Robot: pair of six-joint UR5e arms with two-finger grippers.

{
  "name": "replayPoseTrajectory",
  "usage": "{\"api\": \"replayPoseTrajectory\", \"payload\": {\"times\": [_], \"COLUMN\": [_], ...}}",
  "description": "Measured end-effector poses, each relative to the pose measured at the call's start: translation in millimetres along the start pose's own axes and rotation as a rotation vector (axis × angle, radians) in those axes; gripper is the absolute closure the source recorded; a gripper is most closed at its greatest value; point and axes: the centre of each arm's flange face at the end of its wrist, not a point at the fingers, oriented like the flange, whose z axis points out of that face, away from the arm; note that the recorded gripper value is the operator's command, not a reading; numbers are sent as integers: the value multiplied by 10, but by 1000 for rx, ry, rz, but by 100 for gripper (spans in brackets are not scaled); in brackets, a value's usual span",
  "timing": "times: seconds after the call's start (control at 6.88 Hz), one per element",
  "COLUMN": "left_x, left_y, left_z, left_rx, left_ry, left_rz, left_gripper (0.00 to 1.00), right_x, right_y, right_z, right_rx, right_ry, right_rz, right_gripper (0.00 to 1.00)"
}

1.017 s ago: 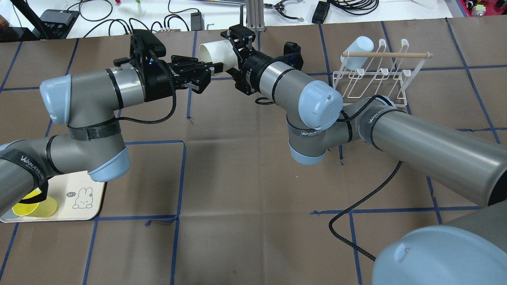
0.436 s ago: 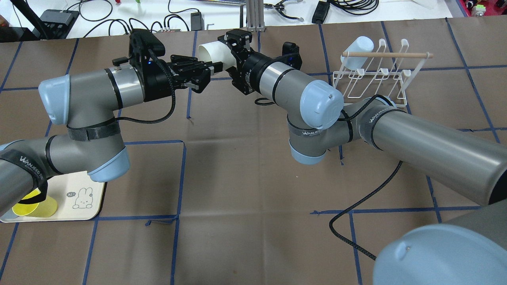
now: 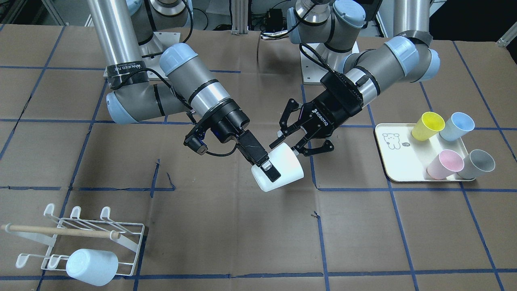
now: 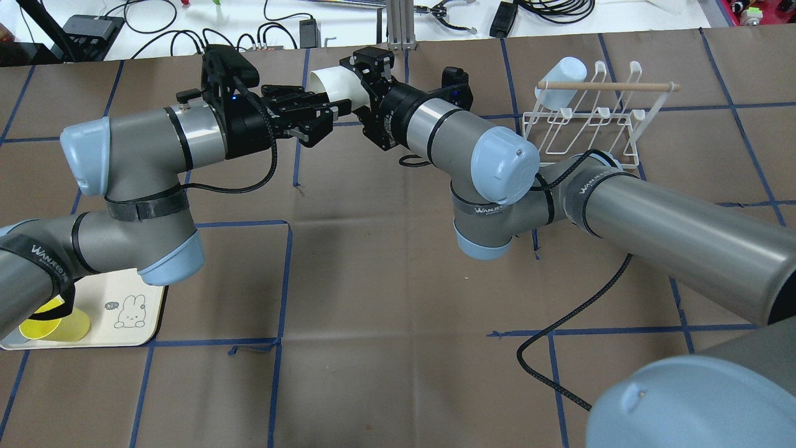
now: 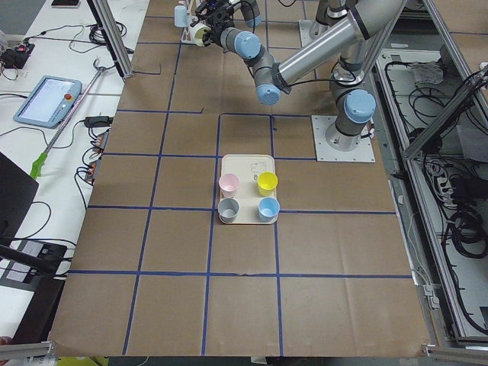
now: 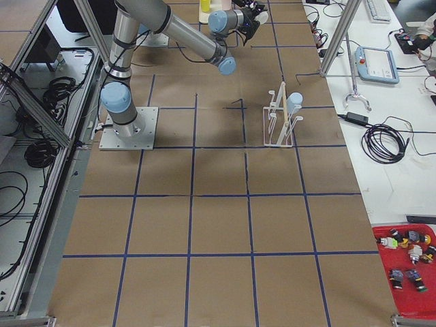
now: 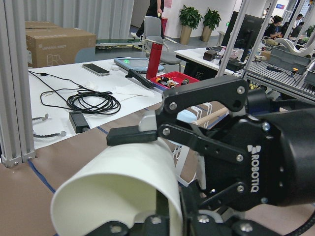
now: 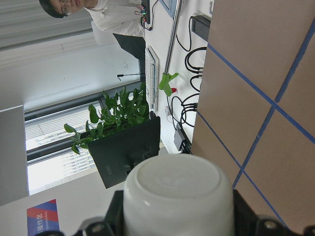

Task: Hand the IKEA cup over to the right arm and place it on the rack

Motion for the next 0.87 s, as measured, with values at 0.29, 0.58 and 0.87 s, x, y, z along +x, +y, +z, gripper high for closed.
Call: {"api": "replayPoseTrajectory", "payload": {"times": [0.29,0.58,0.87], "left_x": [3,-46,-341], "left_y": [-10,-110,-132], "left_z": [-11,-203,-623], "left_rx": [1,25,65], "left_ry": [-3,-37,-115], "left_rz": [1,-7,-40], "left_gripper": [4,2,1], "right_x": [-7,-19,-30], "right_y": [5,-14,-146], "right_z": [-8,1,9], "right_rx": [-1,1,19], "right_ry": [-1,-5,-8], "right_rz": [-1,-3,-34], "right_gripper": [57,57,57]}}
